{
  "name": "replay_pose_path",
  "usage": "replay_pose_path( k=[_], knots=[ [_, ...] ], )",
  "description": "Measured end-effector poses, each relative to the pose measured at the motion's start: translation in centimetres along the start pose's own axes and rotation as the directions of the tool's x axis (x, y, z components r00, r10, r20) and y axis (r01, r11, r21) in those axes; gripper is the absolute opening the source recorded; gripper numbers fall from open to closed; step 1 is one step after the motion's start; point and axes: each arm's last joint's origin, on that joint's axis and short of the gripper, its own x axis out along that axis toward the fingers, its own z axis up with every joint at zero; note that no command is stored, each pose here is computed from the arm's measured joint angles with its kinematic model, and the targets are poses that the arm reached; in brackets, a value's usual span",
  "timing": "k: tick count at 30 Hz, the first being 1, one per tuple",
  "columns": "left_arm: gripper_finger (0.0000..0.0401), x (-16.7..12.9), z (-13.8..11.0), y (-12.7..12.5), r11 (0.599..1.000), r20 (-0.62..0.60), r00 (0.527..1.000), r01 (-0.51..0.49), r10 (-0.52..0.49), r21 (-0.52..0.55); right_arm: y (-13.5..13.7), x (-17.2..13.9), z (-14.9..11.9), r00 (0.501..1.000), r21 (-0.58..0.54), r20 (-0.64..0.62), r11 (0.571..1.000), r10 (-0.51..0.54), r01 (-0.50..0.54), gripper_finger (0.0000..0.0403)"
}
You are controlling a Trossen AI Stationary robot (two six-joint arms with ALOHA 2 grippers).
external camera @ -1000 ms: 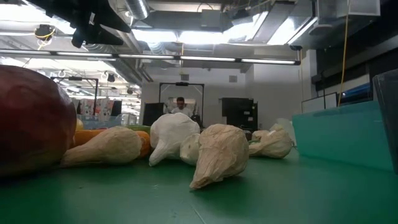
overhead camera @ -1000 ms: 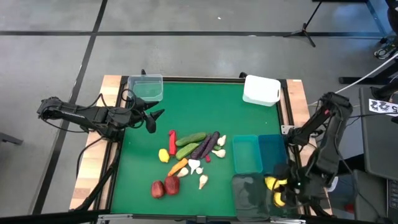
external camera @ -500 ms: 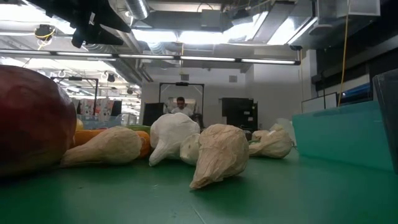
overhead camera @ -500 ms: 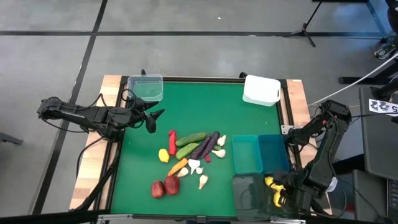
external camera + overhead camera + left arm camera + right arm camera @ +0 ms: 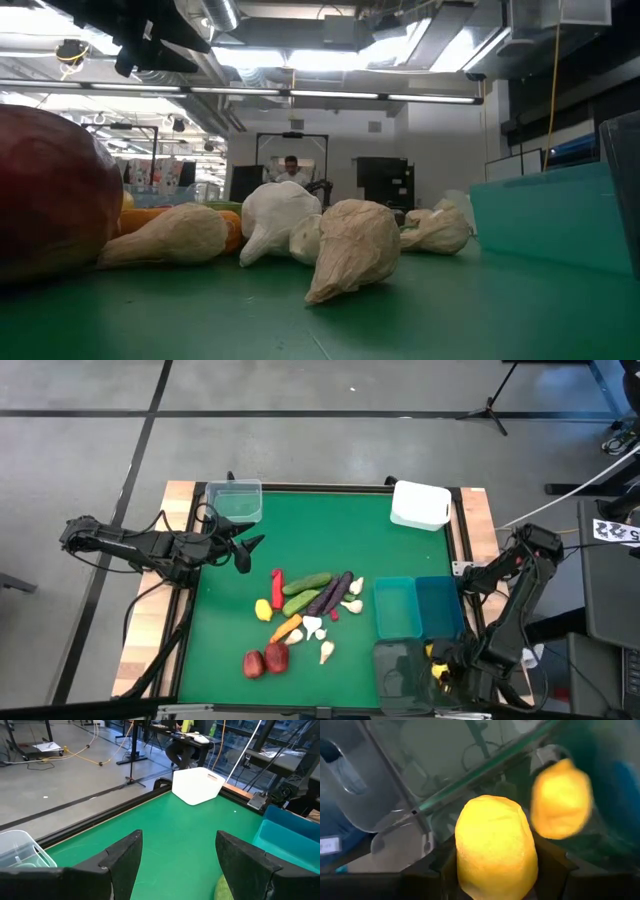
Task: Sort produce into baskets
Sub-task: Put the lemon into the right black bin
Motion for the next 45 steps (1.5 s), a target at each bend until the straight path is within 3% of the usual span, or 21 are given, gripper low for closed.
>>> replay_pose_path(
  k=[6, 31, 41, 45],
  knots=[
    [0.0247, 0.00, 0.00, 0.00, 1.000, 0.000, 1.000, -0.001, 0.001, 0.000, 0.19, 1.11, 0.07, 0.999, -0.005, -0.046, 1.000, -0.012, 0.012, 0.0186],
    [0.0247, 0.00, 0.00, 0.01, 1.000, 0.000, 1.000, -0.001, 0.001, 0.003, 0.41, 1.22, 0.21, 1.000, -0.006, 0.010, 1.000, 0.007, -0.007, 0.0187],
    [0.0247, 0.00, 0.00, 0.00, 1.000, 0.001, 1.000, -0.001, 0.001, 0.001, 0.17, 1.21, 0.18, 1.000, 0.015, -0.011, 1.000, -0.018, 0.018, 0.0265],
    [0.0247, 0.00, 0.00, 0.01, 1.000, 0.001, 1.000, -0.001, 0.001, 0.001, 0.14, 1.21, 0.18, 1.000, -0.007, -0.013, 1.000, -0.021, 0.021, 0.0274]
  ],
)
